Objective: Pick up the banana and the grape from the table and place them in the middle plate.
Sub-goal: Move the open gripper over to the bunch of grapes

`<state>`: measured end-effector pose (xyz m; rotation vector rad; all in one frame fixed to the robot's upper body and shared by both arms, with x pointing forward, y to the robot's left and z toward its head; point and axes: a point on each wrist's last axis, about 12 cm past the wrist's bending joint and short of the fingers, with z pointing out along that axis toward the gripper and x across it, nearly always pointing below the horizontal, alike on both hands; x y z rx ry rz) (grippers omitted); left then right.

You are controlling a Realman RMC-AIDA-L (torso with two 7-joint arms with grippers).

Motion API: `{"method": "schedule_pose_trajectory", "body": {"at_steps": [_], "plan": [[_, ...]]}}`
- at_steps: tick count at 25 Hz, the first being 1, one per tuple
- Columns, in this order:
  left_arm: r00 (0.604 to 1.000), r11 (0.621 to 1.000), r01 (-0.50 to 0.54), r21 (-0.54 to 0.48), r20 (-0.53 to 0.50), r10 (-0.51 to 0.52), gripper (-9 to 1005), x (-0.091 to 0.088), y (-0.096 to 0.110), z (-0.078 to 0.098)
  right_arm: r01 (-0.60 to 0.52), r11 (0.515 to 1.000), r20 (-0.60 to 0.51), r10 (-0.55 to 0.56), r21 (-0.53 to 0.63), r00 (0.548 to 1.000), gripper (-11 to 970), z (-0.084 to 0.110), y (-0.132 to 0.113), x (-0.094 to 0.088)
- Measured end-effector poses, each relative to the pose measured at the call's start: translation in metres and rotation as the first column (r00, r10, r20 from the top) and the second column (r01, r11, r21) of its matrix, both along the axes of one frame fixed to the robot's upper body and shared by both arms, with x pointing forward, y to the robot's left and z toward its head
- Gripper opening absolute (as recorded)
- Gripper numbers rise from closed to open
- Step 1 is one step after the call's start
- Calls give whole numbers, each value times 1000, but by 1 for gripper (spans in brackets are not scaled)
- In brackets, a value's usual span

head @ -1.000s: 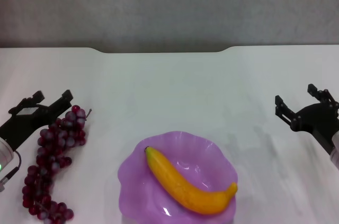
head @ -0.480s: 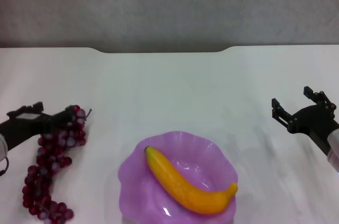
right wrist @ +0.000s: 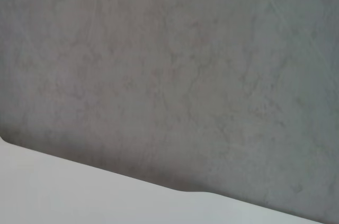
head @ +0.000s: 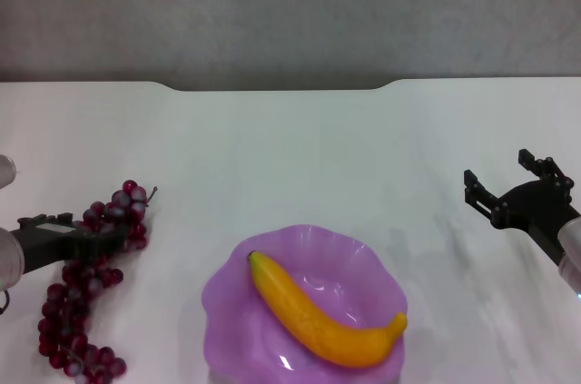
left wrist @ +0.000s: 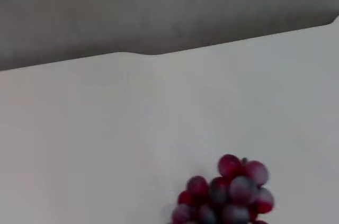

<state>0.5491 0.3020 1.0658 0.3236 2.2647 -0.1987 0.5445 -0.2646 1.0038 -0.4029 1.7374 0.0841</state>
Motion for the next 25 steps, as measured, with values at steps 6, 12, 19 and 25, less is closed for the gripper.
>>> {"method": "schedule_pose_trajectory", "body": {"at_steps": [6, 12, 19, 25], "plan": [[999, 999, -34, 33, 33, 33, 891, -2, 5, -2, 2, 1000, -2, -2, 5, 1000, 877, 0, 0, 0], [1000, 999, 10, 45, 18, -10, 891, -6, -6, -7, 6, 1000, -1, -6, 8, 1000, 877, 0, -1, 0], [999, 998, 1, 63, 34, -3, 891, -5, -8, -13, -1, 1000, 6, 1, 9, 1000, 877, 1, 1, 1], [1000, 997, -14, 77, 21, 13, 887, -3, -9, -24, -3, 1000, 7, 3, 8, 1000, 878, 2, 1, 2]]}}
